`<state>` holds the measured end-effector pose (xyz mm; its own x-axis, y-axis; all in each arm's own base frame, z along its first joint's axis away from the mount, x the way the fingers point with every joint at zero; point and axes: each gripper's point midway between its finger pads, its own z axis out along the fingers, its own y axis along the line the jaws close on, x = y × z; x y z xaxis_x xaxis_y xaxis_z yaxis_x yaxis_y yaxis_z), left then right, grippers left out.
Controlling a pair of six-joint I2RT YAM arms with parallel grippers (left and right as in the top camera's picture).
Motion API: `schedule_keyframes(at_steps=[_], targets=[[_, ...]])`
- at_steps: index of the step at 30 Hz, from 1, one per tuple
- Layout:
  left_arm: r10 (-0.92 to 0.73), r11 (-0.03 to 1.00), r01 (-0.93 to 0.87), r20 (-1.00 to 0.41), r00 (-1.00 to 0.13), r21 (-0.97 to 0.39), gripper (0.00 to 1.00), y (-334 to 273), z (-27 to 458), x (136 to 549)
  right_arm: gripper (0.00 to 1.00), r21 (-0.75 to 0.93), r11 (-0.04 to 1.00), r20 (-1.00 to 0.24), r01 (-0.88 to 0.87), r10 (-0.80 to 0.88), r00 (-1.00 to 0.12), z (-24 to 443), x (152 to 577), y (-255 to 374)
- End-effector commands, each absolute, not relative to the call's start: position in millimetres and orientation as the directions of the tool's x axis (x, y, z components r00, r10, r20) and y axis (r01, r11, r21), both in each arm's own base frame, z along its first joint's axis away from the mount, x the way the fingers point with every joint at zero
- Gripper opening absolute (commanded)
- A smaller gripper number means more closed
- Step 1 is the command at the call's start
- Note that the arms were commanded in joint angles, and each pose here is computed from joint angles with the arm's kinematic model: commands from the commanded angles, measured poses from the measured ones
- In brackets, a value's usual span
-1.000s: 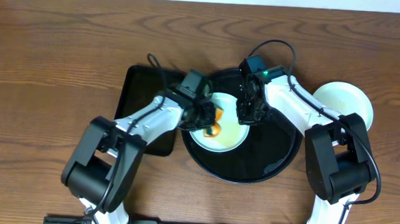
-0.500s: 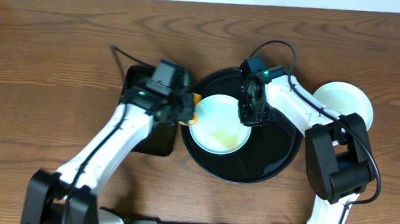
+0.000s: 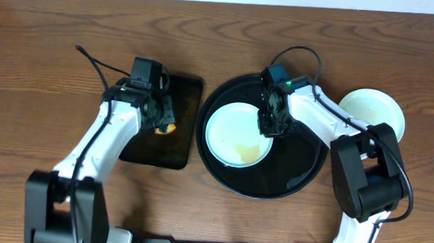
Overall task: Clean dirty plates on tray and stack at the side
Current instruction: 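Return the sponge to the black rectangular tray with left gripper, then lift the pale green plate from the round tray with right gripper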
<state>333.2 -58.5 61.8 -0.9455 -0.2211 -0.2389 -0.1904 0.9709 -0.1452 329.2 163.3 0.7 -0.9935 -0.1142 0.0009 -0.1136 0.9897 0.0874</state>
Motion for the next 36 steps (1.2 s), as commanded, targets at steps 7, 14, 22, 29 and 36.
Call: schedule_keyframes(at_steps=[7,14,22,29,36], targets=[[-0.147,0.978,-0.132,-0.085,-0.985,-0.161,0.08,-62.4,0.6,326.4,0.01,0.08,0.992,0.012,-0.101,-0.102,-0.995,-4.9,322.7,158.9],[-0.175,0.983,-0.173,-0.025,-0.984,-0.06,0.17,-36.4,-21.9,317.0,0.01,0.072,0.992,0.009,-0.101,-0.102,-0.995,-4.9,323.6,157.5],[-0.194,0.981,-0.194,-0.012,-0.981,-0.019,0.5,-24.7,-22.1,312.2,0.01,0.028,0.995,-0.027,-0.097,-0.097,-0.995,-0.1,333.4,150.2],[-0.194,0.981,-0.193,-0.041,-0.98,-0.027,0.52,-24.8,-8.8,314.8,0.01,-0.022,0.996,-0.143,-0.084,-0.087,-0.986,29.1,352.2,140.1],[-0.196,0.98,-0.188,-0.161,-0.967,-0.06,0.53,-25.7,32.5,325.8,0.01,-0.02,0.997,-0.207,-0.07,-0.072,-0.976,52.2,359.1,134.9]])
